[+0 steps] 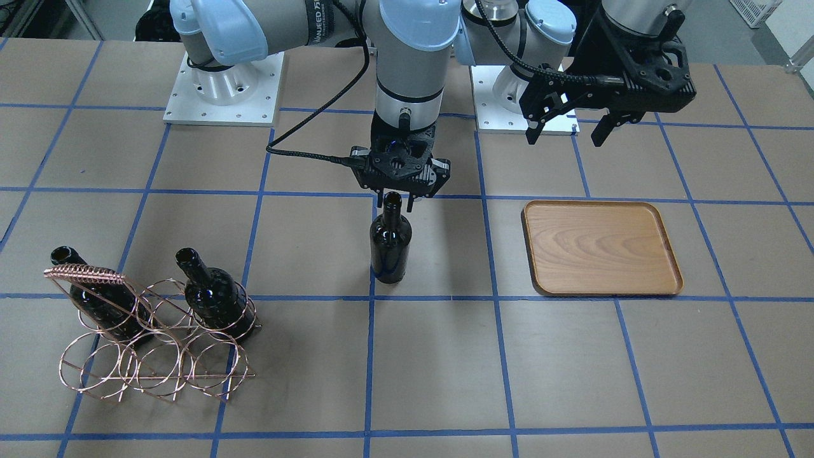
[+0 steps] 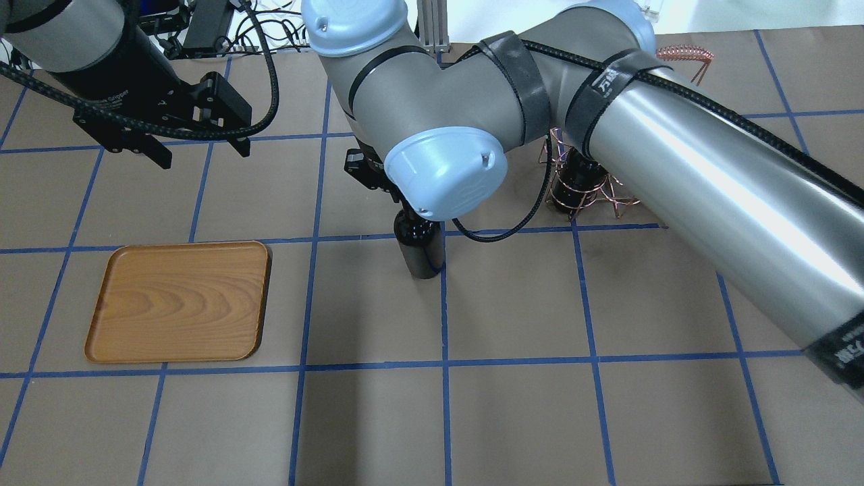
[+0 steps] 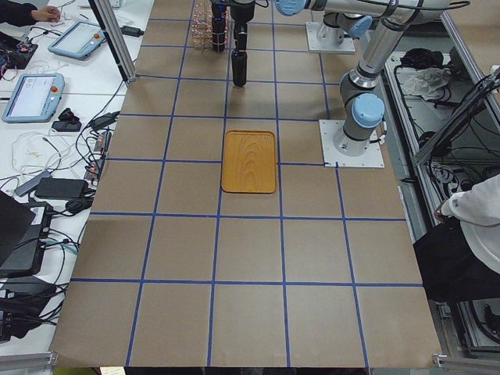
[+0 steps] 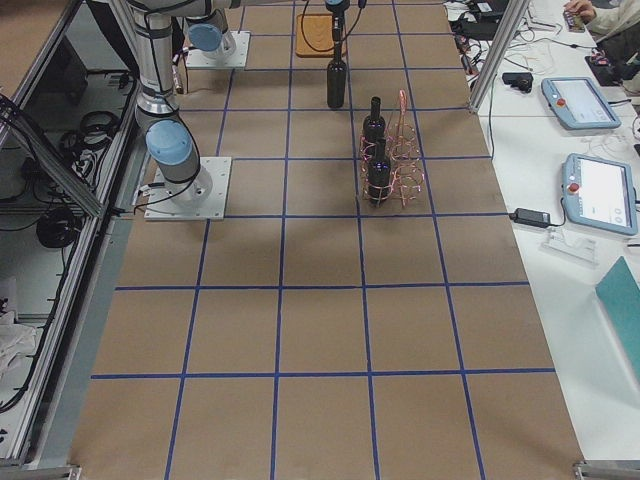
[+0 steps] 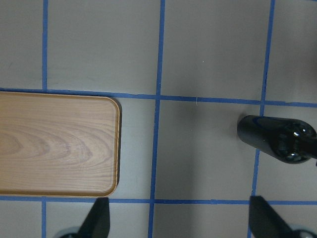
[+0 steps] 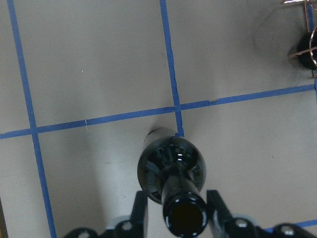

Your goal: Take wine from basket and place on tray

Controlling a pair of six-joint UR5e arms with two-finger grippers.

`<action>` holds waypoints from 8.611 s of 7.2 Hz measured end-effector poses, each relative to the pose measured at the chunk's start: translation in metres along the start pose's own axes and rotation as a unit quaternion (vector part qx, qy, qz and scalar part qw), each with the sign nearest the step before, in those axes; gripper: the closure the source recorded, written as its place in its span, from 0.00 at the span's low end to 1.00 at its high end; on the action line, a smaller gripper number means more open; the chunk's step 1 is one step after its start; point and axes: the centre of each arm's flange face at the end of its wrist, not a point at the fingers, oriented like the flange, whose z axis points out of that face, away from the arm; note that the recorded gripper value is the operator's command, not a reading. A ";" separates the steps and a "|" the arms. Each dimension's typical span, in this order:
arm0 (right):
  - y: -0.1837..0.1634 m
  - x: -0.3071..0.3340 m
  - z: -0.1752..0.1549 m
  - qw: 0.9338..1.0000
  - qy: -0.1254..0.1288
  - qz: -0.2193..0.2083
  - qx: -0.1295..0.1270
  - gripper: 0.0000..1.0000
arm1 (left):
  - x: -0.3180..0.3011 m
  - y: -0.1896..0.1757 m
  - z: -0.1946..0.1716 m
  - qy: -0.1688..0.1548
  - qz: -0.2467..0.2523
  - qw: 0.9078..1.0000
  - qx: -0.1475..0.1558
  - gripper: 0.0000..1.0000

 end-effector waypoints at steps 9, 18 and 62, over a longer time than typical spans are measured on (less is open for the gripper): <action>-0.096 0.269 -0.101 0.995 0.003 -0.096 -0.016 0.00 | 0.004 -0.002 0.006 0.001 -0.005 1.000 -0.004 0.00; -0.081 0.270 -0.084 0.994 0.004 -0.104 -0.020 0.00 | 0.177 -0.018 0.120 0.014 -0.033 0.999 -0.006 0.00; -0.081 0.271 -0.083 0.995 -0.001 -0.098 -0.020 0.00 | 0.048 -0.011 0.004 -0.047 -0.022 0.999 -0.015 0.00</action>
